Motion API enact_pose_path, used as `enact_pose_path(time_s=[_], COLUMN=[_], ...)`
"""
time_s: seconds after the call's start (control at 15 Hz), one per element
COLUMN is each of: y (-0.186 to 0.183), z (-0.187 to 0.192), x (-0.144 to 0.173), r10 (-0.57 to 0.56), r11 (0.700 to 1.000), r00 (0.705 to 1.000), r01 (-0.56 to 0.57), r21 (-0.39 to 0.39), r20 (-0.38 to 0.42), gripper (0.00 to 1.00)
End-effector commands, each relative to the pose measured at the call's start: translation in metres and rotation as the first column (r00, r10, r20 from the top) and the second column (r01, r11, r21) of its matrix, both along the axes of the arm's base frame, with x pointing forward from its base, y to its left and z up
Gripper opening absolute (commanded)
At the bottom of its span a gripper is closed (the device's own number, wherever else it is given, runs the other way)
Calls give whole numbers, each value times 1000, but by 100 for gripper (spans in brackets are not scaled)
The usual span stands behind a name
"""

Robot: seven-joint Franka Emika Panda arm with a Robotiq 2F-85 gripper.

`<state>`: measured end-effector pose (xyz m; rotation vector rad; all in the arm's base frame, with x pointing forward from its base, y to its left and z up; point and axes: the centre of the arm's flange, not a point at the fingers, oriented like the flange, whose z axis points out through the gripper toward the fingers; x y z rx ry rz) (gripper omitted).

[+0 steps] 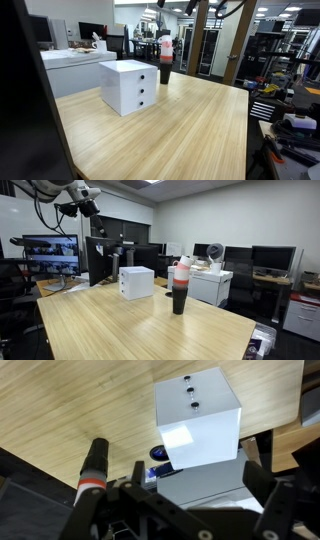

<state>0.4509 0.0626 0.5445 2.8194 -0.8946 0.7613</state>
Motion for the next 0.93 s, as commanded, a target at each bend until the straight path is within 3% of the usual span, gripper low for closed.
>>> enact_pose_path(time_s=[0.0, 0.27, 0.67, 0.87], y=[-18, -58, -121, -150], z=[11, 18, 19, 20], x=[27, 49, 75, 87], r10=[-115, -262, -457, -542], r11=[993, 965, 889, 840], r00=[992, 961, 882, 837], r01=[116, 263, 455, 537], r21=[-1, 7, 46, 81], r20=[57, 88, 114, 69], gripper=[100, 100, 100, 100])
